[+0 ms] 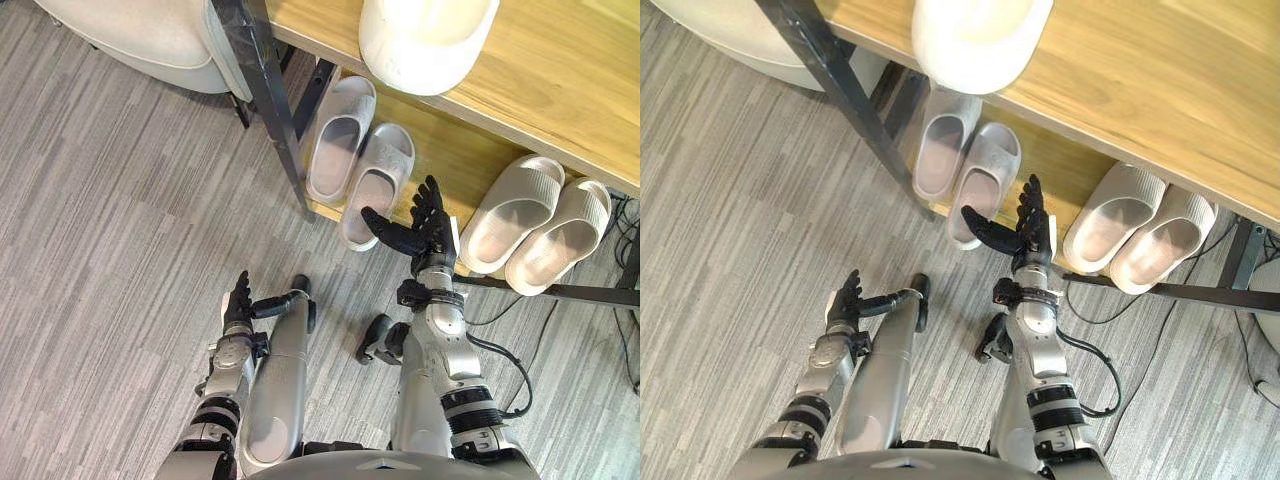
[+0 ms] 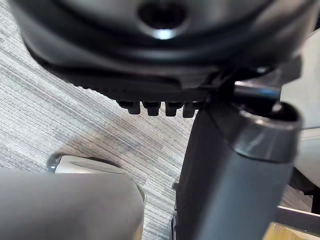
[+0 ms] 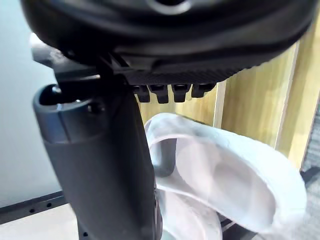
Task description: Organize the slippers on the shoe rack
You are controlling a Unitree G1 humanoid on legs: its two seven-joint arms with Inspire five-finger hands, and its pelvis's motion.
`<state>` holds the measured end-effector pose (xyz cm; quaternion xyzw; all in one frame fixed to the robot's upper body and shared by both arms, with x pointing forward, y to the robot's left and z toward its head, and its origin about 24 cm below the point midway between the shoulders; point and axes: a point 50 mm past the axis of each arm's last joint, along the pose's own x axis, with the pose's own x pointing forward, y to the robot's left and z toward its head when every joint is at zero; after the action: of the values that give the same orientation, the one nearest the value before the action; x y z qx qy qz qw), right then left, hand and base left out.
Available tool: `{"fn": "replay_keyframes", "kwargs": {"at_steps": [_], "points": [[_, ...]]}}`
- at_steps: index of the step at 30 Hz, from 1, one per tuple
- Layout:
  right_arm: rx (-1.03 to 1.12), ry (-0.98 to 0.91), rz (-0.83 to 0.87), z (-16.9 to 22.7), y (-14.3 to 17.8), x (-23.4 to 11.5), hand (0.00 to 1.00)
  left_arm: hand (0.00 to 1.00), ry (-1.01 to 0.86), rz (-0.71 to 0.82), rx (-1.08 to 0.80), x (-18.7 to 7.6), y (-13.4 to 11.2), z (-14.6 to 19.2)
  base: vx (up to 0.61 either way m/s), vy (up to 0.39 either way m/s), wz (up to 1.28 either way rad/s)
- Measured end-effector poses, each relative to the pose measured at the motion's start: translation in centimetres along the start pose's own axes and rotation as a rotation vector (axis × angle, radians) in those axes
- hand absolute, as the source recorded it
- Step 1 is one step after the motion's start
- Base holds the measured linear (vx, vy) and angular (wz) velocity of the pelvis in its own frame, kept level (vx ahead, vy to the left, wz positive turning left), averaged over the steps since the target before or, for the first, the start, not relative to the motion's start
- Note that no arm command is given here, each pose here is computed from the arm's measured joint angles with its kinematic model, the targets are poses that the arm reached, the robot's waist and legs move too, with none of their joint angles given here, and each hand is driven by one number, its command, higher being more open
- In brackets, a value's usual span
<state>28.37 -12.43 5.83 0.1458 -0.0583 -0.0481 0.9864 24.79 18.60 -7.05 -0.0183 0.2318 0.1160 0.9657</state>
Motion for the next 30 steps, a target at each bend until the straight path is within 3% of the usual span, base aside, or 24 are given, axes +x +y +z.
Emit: {"fn": "replay_keyframes", "kwargs": {"at_steps": [7,16,30], "points": [[0.131,0.029,0.04,-0.4,1.0,0.0,1.0,1.0,-0.009,-0.029,0.009,-0.1,-0.8,0.0,0.0,0.0,0.0],[0.148,0.026,0.049,-0.3,1.2,0.7,1.0,1.0,-0.01,-0.028,0.012,-0.2,-0.8,0.1,-0.01,0.001,0.0],[0.153,-0.08,0.011,3.1,1.3,3.8,1.0,1.0,-0.018,-0.018,-0.014,-0.2,-0.8,0.1,0.0,0.0,0.0]]}}
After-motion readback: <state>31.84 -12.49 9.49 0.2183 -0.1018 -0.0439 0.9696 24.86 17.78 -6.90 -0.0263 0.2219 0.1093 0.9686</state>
